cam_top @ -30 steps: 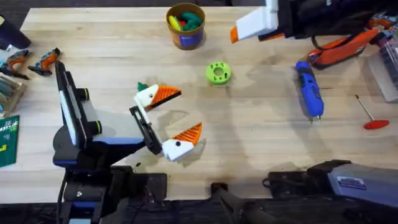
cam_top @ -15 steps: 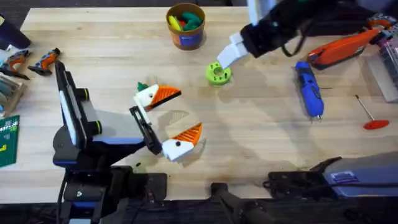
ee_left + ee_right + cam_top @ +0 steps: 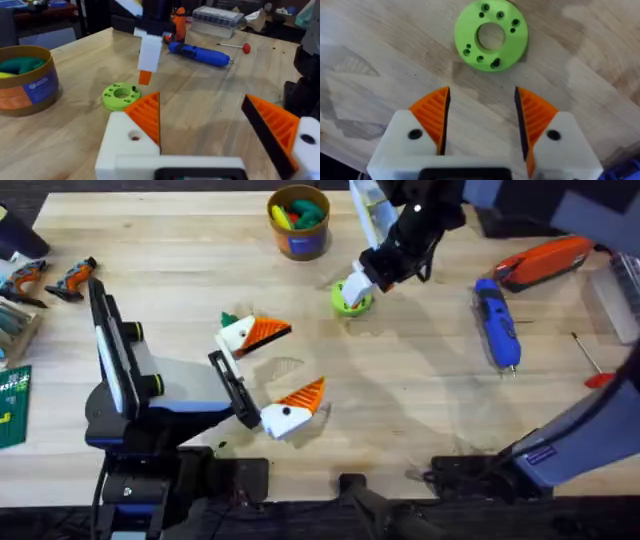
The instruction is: Pick up the gripper from the table and insert it into the empty holder that is missing its gripper. Then pick up a screw, insert it into the mounting hole, and use the screwdriver to tighten it. Finally, clean up the table by picking up the vegetable and placing it into the bucket.
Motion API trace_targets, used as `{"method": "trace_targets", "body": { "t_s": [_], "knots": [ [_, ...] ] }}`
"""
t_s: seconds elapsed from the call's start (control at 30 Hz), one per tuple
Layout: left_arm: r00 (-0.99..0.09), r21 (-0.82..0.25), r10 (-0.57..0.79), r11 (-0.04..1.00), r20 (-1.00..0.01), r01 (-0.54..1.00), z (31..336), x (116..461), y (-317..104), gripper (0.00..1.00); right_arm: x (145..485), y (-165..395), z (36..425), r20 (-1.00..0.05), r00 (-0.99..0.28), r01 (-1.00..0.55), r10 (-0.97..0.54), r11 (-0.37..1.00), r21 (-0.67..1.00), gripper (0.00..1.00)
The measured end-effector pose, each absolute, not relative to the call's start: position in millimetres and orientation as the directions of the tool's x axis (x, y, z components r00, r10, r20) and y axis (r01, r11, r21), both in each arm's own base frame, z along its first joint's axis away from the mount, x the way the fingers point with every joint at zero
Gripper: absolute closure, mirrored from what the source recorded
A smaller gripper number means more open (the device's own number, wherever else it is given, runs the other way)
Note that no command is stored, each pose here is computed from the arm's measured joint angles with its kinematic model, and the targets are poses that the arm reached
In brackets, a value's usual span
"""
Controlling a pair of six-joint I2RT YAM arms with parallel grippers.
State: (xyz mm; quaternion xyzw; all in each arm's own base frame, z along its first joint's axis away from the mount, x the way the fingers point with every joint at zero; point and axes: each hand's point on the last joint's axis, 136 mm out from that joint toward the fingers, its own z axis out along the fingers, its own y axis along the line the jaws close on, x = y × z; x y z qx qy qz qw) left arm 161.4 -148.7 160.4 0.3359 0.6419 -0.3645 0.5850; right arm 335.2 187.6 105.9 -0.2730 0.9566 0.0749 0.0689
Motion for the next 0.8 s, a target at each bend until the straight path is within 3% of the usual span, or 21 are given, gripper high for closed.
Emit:
{"method": "trace_targets", "body": {
  "t_s": [0.47, 0.8],
  "knots": [
    [-0.09, -0.075, 0.005, 0.509, -0.996, 0.858, 160.4, 161.4, -148.7, 0.015, 355.0, 186.3, 79.5, -0.164, -0.832, -0.538, -0.53, 0.843, 0.002, 0.353],
    [-0.09, -0.075, 0.005, 0.509, -0.996, 0.858, 160.4, 161.4, -148.7, 0.015, 354.3, 194.1, 70.7, -0.153, -0.823, -0.551, -0.547, 0.834, -0.017, 0.47]
  ]
}}
